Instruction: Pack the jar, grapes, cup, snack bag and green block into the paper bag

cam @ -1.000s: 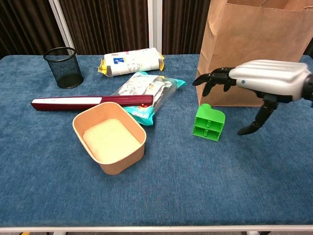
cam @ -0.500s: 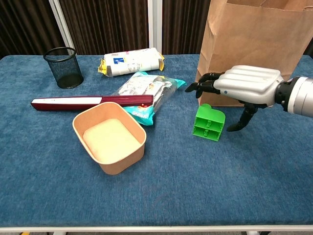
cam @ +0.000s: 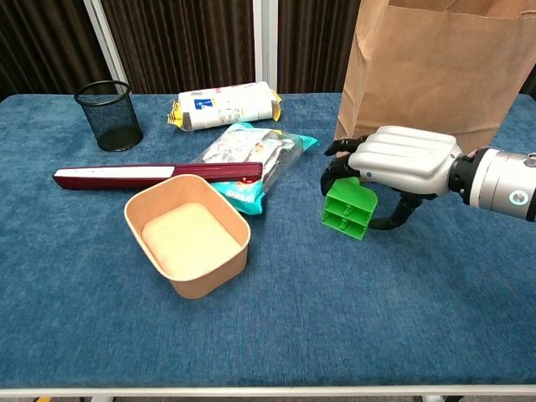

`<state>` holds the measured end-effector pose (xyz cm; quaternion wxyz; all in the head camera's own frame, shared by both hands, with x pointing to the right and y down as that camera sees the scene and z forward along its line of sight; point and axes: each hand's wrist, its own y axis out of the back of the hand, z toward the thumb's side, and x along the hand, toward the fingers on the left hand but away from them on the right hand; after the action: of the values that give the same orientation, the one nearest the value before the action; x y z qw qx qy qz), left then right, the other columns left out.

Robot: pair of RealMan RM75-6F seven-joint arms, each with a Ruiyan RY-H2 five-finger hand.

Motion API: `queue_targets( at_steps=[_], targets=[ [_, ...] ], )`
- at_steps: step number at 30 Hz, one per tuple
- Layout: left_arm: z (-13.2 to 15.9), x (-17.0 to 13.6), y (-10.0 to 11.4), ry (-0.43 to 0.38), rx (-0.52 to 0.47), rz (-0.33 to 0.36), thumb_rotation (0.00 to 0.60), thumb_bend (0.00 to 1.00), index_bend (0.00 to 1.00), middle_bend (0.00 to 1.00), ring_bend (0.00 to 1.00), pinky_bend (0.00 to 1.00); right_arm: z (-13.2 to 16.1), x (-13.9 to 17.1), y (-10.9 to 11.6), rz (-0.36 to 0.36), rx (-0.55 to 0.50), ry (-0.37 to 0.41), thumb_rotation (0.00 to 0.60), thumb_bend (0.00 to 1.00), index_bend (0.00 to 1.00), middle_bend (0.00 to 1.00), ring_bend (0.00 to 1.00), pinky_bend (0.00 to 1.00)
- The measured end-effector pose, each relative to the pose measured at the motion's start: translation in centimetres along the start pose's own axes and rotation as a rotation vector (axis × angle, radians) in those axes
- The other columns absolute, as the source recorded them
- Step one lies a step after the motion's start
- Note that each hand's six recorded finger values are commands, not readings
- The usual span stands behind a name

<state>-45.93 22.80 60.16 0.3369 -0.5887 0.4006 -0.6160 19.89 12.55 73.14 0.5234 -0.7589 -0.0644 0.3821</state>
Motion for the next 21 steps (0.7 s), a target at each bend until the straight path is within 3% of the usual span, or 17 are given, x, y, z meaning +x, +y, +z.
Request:
queue_targets(
  at_steps=[5, 8, 16, 21],
  targets=[
    [0.0, 0.0, -0.1, -0.001, 0.000, -0.001, 0.600, 0.07, 0.21, 0.20, 0.14, 0.18, 0.4, 0.5, 1.4, -0.070, -0.022, 0.025, 0.600, 0.23, 0.55, 0.42, 0.18, 0.28],
    [0.0, 0.0, 0.0, -0.003, 0.001, 0.001, 0.600, 0.07, 0.21, 0.20, 0.14, 0.18, 0.9, 1.1, 3.3, -0.150, -0.040, 0.056, 0.600, 0.23, 0.55, 0.43, 0.18, 0.29],
    [0.3, 0.1, 0.1, -0.010, 0.004, 0.004, 0.600, 0.07, 0.21, 0.20, 0.14, 0.18, 1.6, 5.0, 11.9, -0.487, -0.089, 0.129, 0.600, 0.23, 0.55, 0.43, 0.18, 0.29],
    [0.4, 0.3, 0.2, -0.015, 0.006, 0.005, 0.600, 0.07, 0.21, 0.20, 0.14, 0.18, 0.6, 8.4, 17.4, -0.724, -0.095, 0.119, 0.600, 0.23, 0.55, 0.43, 0.18, 0.29]
  ],
)
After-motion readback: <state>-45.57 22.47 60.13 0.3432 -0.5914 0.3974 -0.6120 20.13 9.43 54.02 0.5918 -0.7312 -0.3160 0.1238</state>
